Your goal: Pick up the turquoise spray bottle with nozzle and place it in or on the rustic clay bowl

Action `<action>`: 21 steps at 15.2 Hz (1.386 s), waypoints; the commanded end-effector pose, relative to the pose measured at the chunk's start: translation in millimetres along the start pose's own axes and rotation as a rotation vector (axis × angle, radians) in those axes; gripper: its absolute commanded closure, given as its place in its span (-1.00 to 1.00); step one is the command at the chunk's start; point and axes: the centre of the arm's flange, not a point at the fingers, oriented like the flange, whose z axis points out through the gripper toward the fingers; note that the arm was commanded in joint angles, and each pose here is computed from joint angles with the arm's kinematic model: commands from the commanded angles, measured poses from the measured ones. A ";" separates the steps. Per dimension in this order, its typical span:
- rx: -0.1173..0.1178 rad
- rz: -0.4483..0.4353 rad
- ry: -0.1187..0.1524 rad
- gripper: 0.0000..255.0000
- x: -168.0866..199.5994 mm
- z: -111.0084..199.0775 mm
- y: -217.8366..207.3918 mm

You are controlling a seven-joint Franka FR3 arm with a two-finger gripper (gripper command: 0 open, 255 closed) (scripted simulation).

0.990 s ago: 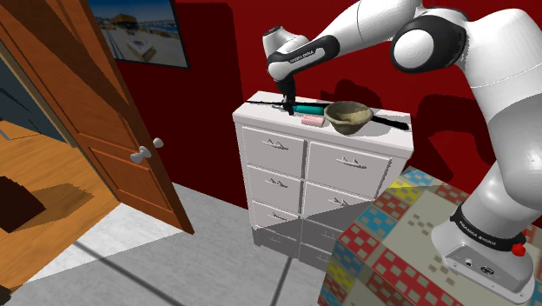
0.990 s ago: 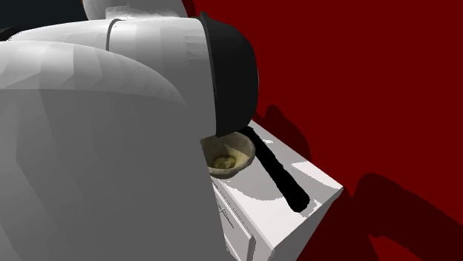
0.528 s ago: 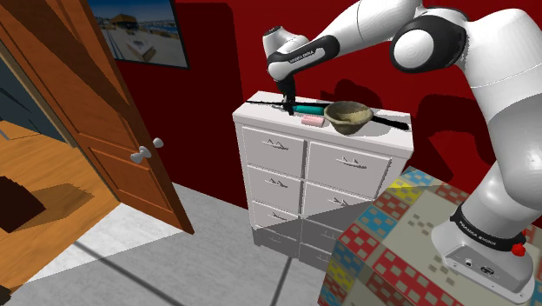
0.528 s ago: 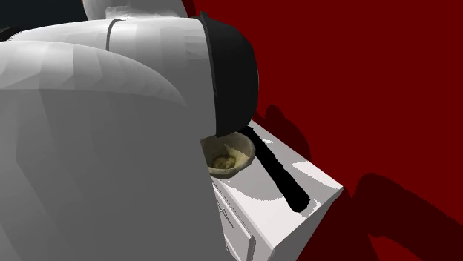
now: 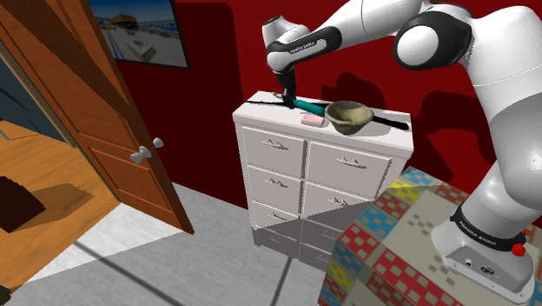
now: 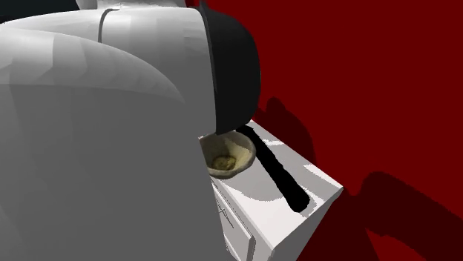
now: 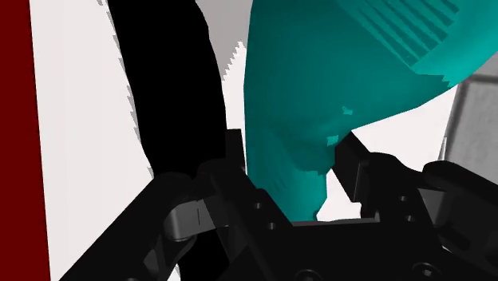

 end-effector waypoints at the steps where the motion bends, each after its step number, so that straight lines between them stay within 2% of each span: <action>1: 0.000 0.000 -0.001 1.00 -2.5 -10.3 2.3; 21: 0.000 0.000 -0.001 1.00 -22.9 -111.5 24.7</action>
